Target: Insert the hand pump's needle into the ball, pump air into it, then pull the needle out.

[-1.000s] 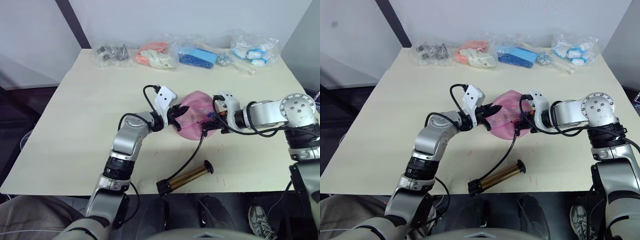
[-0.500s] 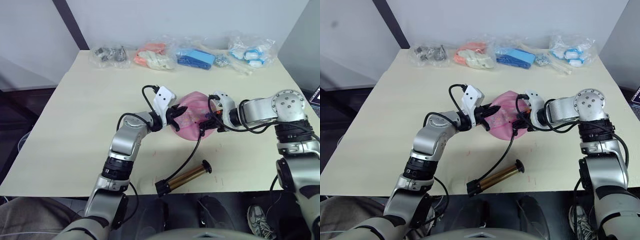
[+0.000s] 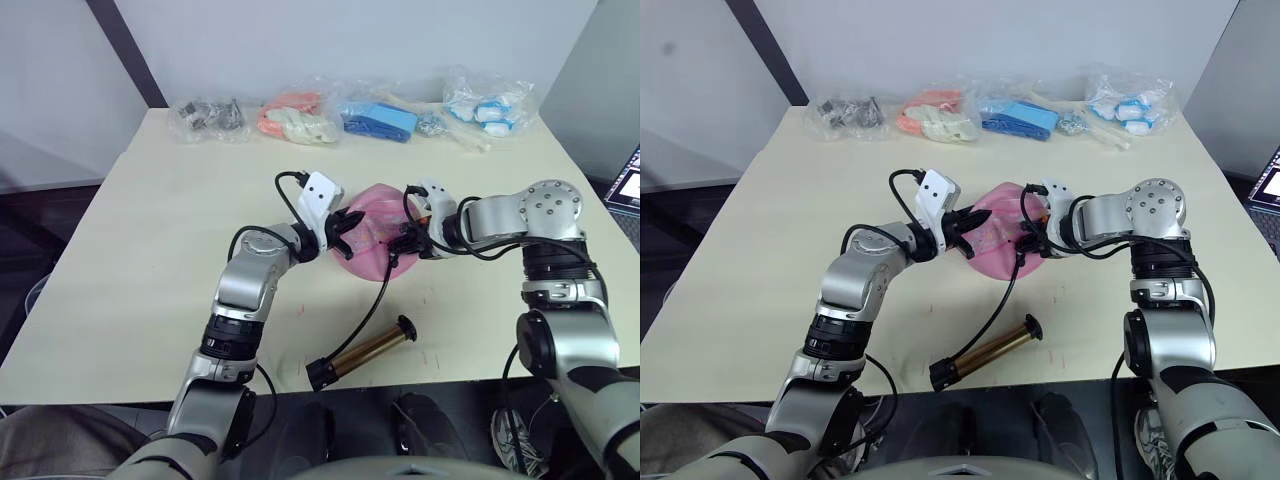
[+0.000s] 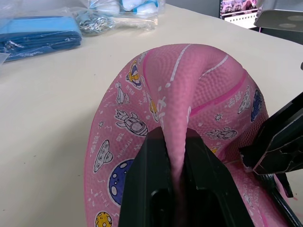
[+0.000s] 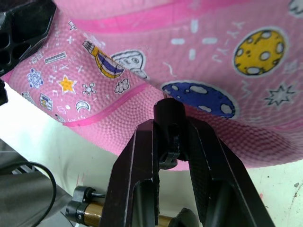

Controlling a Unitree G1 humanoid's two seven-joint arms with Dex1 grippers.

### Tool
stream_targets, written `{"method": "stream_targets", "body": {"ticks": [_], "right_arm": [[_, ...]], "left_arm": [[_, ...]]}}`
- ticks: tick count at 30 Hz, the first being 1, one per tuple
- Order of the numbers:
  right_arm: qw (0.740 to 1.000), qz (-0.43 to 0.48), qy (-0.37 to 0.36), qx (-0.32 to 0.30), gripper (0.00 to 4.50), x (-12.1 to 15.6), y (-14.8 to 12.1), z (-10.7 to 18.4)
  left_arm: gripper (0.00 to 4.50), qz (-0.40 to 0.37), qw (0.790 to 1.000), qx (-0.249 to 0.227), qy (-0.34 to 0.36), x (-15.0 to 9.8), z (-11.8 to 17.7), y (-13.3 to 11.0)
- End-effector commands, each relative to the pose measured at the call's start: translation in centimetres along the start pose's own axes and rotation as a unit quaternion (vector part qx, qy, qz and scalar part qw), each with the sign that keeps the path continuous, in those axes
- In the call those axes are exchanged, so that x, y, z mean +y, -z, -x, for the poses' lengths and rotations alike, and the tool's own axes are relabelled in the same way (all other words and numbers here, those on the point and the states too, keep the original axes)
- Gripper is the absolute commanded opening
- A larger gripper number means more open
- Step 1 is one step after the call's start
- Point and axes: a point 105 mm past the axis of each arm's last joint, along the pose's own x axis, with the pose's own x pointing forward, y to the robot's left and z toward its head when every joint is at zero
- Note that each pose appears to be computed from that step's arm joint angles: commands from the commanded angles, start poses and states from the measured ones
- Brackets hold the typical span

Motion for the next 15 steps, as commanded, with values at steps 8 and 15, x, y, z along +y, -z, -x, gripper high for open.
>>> {"method": "stream_targets", "body": {"ticks": [8, 15], "right_arm": [[0.998, 0.051, -0.031, -0.003, 0.32, 3.9, -0.6, -1.1], [0.997, 0.062, -0.047, 0.015, 0.32, 5.5, -0.1, -2.1]], "left_arm": [[0.04, 0.047, 0.989, 0.058, 0.128, -6.4, -1.9, 3.5], [0.04, 0.045, 0.989, 0.059, 0.127, -6.5, -1.9, 3.7]]}}
